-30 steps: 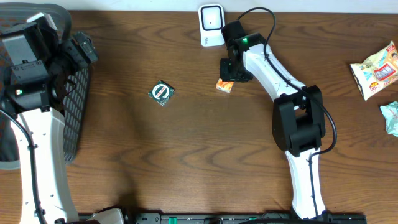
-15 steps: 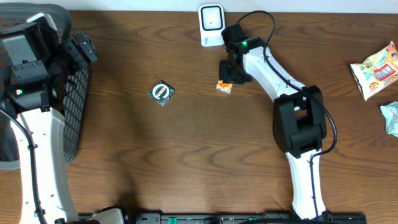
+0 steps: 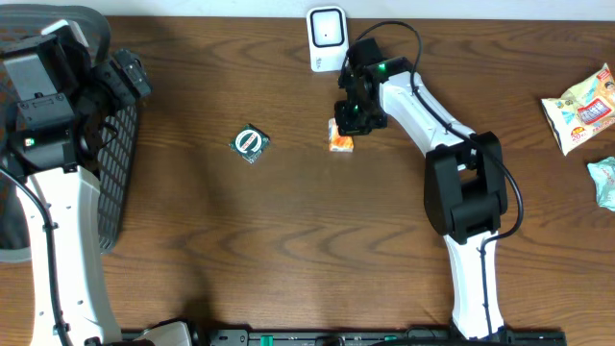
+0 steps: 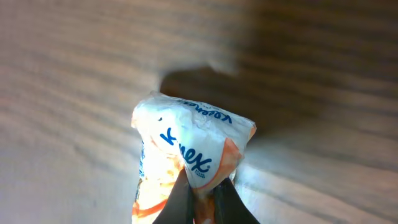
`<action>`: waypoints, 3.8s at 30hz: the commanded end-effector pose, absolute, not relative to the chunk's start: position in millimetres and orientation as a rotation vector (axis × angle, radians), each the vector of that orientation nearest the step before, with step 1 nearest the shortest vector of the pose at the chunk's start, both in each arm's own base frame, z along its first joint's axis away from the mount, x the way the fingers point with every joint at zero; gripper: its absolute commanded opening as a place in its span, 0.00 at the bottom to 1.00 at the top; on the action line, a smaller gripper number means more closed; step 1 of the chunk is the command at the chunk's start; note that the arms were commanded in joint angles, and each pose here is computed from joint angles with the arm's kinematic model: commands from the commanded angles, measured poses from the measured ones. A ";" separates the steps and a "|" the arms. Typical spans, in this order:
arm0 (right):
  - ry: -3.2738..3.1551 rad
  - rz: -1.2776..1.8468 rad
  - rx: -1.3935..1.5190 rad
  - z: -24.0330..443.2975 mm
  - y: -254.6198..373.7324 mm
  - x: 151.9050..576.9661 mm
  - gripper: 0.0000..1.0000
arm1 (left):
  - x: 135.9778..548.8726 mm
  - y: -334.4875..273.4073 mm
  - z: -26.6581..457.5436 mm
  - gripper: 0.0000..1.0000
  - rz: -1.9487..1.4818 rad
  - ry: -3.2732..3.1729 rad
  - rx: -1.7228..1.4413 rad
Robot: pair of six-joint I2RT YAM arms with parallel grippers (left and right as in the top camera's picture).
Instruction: Scan the item barcode
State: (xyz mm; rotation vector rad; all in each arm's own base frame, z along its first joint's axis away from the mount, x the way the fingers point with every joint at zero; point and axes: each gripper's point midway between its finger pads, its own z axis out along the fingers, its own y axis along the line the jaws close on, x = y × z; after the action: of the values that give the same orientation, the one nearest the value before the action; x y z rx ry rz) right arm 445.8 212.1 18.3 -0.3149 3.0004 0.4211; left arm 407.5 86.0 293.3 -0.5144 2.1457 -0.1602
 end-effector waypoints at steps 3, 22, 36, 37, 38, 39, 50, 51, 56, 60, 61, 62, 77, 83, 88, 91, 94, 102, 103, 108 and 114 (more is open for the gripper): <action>2.921 0.368 -0.698 37.1 206.9 433.5 0.02 | 405.0 102.2 284.7 0.98 -0.087 2.163 -0.574; 3.019 0.362 -0.477 26.5 203.2 424.4 0.54 | 405.0 102.2 284.7 0.98 -0.087 2.163 -0.574; 3.026 0.524 -0.428 13.9 216.8 414.8 0.01 | 405.0 102.2 284.7 0.98 -0.087 2.163 -0.574; 3.017 0.550 -0.430 16.9 219.2 415.8 0.01 | 405.0 102.2 284.7 0.98 -0.087 2.163 -0.574; 3.001 0.593 -0.446 22.3 222.8 417.0 0.01 | 405.0 102.2 284.7 0.98 -0.087 2.163 -0.574; 2.981 0.640 -0.460 28.3 226.1 418.4 0.01 | 405.0 102.2 284.7 0.98 -0.087 2.163 -0.574; 2.544 1.272 -0.758 121.4 247.8 416.8 0.01 | 405.0 102.2 284.7 0.98 -0.087 2.163 -0.574; 2.500 1.329 -0.764 128.3 247.0 417.0 0.01 | 405.0 102.2 284.7 0.98 -0.087 2.163 -0.574; 2.202 1.640 -0.778 172.8 239.0 418.0 0.01 | 405.0 102.2 284.7 0.98 -0.087 2.163 -0.574; 2.061 1.763 -0.742 195.3 226.2 421.5 0.01 | 405.1 102.2 284.8 0.98 -0.087 2.162 -0.574; 2.048 1.774 -0.723 197.8 220.8 423.6 0.01 | 405.0 102.2 284.7 0.98 -0.087 2.163 -0.574; 2.041 1.779 -0.713 199.2 217.8 424.9 0.01 | 405.0 102.2 284.7 0.98 -0.087 2.163 -0.574; 1.885 1.837 -0.527 225.1 148.2 433.7 0.01 | 405.0 102.2 284.7 0.98 -0.087 2.163 -0.574; 1.847 1.793 -0.569 235.8 145.3 400.2 0.01 | 405.0 102.2 284.7 0.98 -0.087 2.163 -0.574; 1.833 1.786 -0.603 238.0 150.9 392.6 0.01 | 405.0 102.2 284.7 0.98 -0.087 2.163 -0.574; 1.823 1.777 -0.620 237.3 151.9 393.3 0.01 | 405.0 102.2 284.7 0.98 -0.087 2.163 -0.574; 1.814 1.768 -0.631 237.0 152.0 394.1 0.01 | 405.1 102.2 284.8 0.98 -0.087 2.162 -0.574; 1.815 1.770 -0.638 234.4 154.2 398.6 0.01 | 405.0 102.2 284.7 0.98 -0.087 2.163 -0.574; 1.826 1.784 -0.628 233.1 155.7 401.7 0.02 | 405.0 102.2 284.7 0.98 -0.087 2.163 -0.574; 1.918 1.894 -0.539 229.8 169.4 428.4 0.02 | 405.0 102.2 284.7 0.98 -0.087 2.163 -0.574; 2.235 1.706 -0.342 198.8 185.3 471.4 0.01 | 405.0 102.2 284.7 0.98 -0.087 2.163 -0.574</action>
State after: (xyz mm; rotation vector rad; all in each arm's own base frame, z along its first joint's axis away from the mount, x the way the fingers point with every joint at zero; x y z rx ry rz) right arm 456.1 175.5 206.2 -0.6870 1.8959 1.7069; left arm 407.4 86.6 293.2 -0.5168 2.1457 -0.1566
